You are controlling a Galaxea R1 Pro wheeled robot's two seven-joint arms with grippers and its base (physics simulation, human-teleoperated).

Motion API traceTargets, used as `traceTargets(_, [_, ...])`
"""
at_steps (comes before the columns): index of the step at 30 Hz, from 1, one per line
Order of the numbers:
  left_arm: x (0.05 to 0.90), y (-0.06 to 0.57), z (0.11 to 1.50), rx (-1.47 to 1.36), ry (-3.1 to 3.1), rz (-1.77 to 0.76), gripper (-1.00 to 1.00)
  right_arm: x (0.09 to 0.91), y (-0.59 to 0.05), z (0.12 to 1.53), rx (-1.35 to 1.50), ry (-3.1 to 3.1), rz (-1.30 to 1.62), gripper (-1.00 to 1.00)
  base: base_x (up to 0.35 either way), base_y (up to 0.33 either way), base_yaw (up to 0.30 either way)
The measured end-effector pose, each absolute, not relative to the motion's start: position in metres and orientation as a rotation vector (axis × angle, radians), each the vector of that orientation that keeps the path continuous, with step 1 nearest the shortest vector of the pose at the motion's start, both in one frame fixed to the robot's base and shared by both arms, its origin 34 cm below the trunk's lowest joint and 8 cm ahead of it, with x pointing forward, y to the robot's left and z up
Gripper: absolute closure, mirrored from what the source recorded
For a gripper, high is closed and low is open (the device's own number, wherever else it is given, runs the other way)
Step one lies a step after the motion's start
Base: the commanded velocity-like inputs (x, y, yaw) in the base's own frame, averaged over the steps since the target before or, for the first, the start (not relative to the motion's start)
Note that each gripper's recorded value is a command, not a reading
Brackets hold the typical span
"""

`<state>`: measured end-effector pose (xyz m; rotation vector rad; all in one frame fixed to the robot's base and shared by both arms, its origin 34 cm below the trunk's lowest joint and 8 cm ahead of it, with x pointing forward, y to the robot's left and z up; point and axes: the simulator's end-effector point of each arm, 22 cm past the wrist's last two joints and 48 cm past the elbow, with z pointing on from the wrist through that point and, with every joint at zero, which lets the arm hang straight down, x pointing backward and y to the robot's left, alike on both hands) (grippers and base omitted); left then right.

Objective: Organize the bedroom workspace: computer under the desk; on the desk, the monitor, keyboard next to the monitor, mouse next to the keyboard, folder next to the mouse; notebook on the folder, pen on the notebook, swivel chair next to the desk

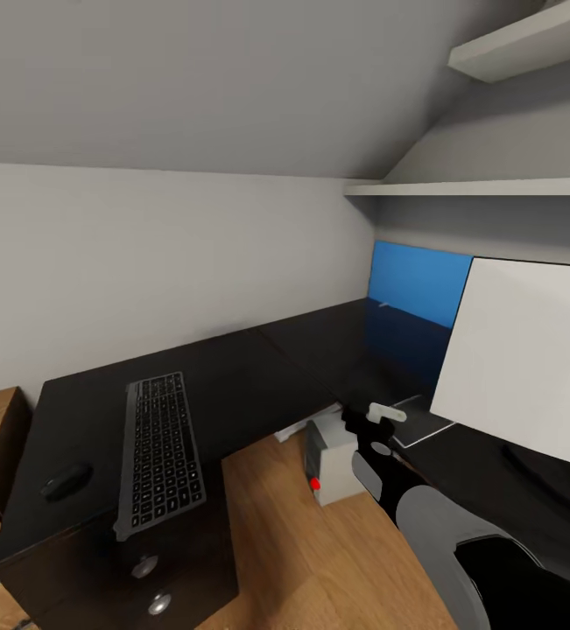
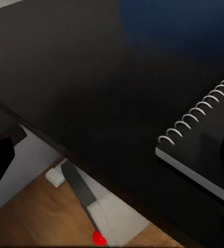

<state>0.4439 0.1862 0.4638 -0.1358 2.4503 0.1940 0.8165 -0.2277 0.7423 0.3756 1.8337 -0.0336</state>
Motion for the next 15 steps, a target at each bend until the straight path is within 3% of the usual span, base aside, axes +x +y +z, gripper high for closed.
traceTargets(15, [0.4439,0.1859,0.4639,-0.136,2.45,0.193,-1.0,0.8165,-0.2276,0.7425,0.376,1.834,-0.033,-1.0,-0.01,0.008,0.0])
